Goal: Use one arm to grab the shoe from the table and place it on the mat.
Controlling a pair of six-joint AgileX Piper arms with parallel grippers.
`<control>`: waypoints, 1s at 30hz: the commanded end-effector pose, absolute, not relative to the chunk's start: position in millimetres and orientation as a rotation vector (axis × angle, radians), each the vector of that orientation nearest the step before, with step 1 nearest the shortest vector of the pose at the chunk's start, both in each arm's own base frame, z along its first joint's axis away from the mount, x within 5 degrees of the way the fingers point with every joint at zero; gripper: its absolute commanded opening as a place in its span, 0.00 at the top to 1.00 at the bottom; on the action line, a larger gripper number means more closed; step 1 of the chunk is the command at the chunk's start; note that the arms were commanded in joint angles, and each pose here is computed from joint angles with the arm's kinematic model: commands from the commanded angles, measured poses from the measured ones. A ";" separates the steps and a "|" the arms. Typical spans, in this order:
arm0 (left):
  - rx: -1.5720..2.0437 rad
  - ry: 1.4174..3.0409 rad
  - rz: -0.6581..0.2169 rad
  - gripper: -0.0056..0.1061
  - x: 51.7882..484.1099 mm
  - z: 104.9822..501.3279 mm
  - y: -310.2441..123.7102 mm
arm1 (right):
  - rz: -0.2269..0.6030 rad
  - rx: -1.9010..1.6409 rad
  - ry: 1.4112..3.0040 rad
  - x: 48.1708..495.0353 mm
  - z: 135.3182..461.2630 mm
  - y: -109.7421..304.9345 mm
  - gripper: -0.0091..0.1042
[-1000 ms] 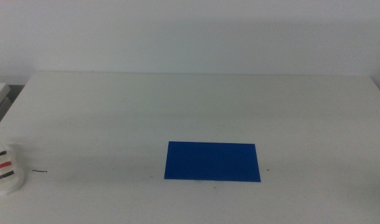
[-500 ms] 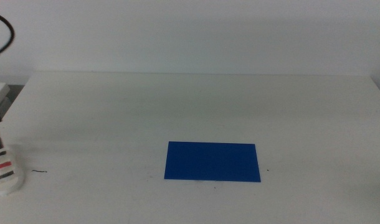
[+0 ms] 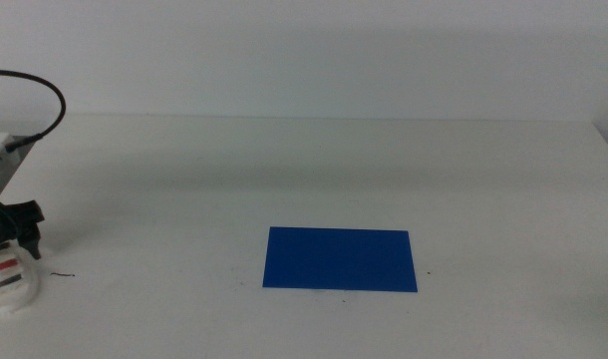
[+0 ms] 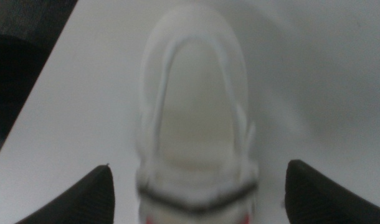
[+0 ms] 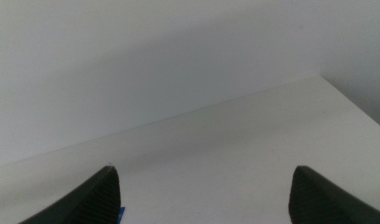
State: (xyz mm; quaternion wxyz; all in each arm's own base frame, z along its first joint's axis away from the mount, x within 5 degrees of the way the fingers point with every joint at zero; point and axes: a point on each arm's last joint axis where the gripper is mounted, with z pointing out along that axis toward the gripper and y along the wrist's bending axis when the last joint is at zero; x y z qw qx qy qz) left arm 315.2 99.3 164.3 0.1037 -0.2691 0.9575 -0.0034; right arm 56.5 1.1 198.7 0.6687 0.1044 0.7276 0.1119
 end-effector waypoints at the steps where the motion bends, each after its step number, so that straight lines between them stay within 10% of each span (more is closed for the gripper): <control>1: -0.787 2.781 0.000 0.11 323.0 160.5 102.4 | 0.244 0.223 1.631 56.2 198.9 1.1 0.22; 5: -0.793 2.785 0.005 0.24 323.3 157.9 103.0 | 0.244 0.223 1.631 56.2 198.9 1.1 0.22; 12: -0.738 2.840 -0.131 0.95 336.2 201.5 63.6 | 0.244 0.223 1.631 56.2 198.9 1.1 0.22; 20: -0.181 2.978 -0.014 0.97 380.8 253.9 -81.7 | 0.244 0.223 1.631 56.2 198.9 1.1 0.22; 30: 0.288 2.916 -0.140 0.97 398.8 221.2 -266.7 | 0.244 0.223 1.631 56.2 198.9 1.1 0.22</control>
